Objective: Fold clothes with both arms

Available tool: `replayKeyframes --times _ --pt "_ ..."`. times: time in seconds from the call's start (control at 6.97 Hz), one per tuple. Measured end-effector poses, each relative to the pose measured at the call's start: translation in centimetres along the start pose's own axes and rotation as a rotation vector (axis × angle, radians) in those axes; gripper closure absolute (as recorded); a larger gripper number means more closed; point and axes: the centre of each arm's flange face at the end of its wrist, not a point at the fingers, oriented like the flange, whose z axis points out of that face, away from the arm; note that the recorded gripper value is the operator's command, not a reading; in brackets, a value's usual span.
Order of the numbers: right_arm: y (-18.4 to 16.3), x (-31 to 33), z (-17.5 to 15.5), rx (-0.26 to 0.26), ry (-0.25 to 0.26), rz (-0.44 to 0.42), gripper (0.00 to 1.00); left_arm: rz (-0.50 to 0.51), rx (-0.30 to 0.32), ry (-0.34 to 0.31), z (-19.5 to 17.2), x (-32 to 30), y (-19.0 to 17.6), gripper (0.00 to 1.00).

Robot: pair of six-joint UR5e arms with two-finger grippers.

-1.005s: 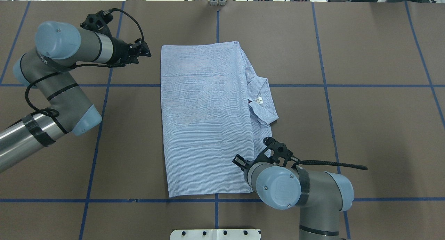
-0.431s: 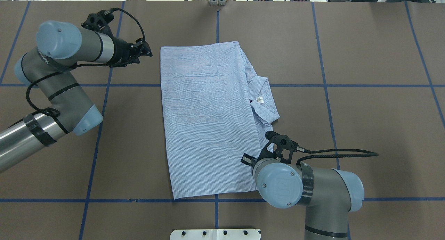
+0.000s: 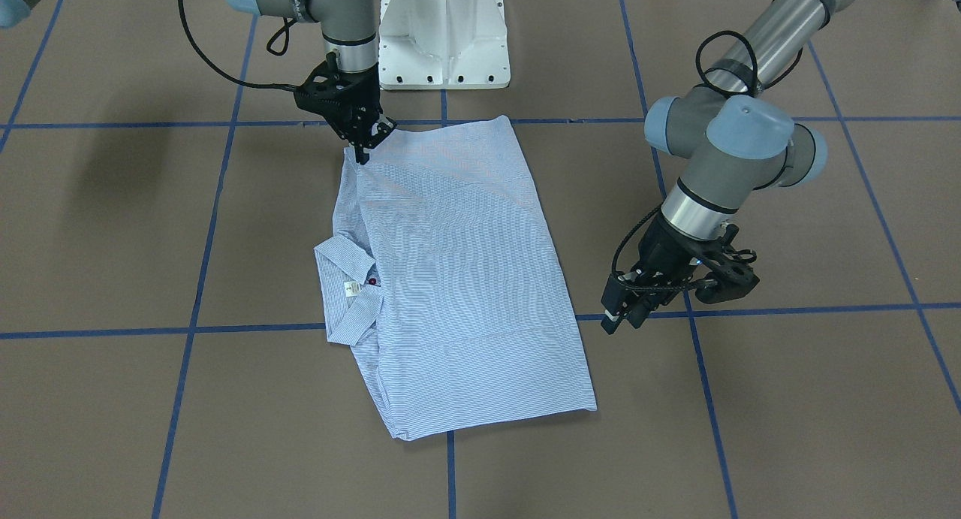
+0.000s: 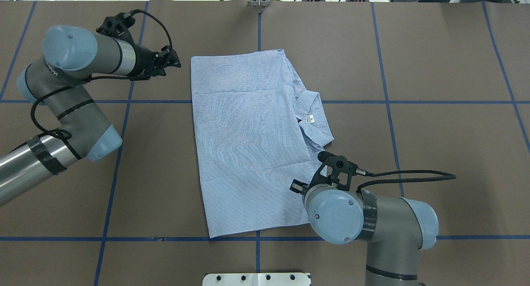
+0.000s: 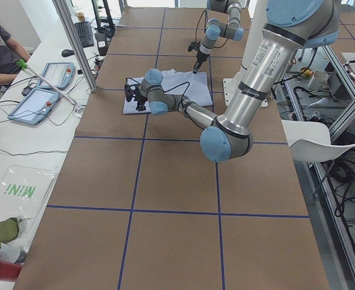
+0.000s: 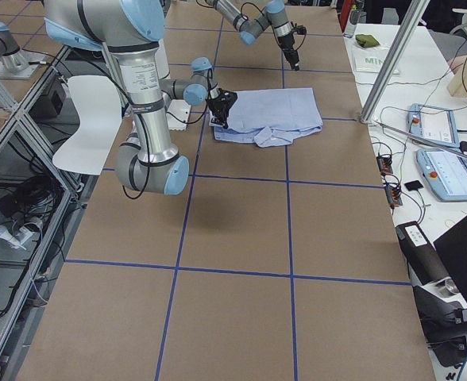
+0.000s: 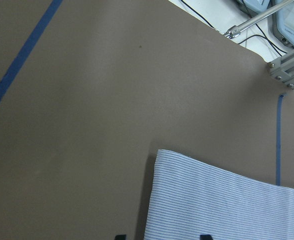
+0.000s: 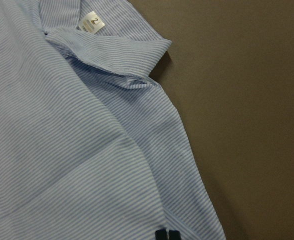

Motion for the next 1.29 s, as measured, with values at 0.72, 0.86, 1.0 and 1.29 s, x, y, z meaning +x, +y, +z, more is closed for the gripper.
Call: replayKeyframes --times 0.72,0.86,1.0,1.29 --pt "1.2 0.9 -0.1 0.027 -0.013 -0.018 0.0 -0.017 0.001 -0.001 0.0 -0.1 0.0 0.42" --pt "2.7 0.9 -0.8 0.026 -0.033 0.031 0.0 -0.018 0.001 -0.002 0.0 -0.1 0.0 0.42" --pt "4.2 1.1 -1.1 0.019 -0.045 0.126 0.0 -0.019 0.001 -0.004 0.1 -0.2 0.0 0.42" --pt "4.8 1.2 -1.0 0.016 -0.069 0.296 0.04 -0.018 0.0 -0.005 0.1 -0.3 0.1 0.42"
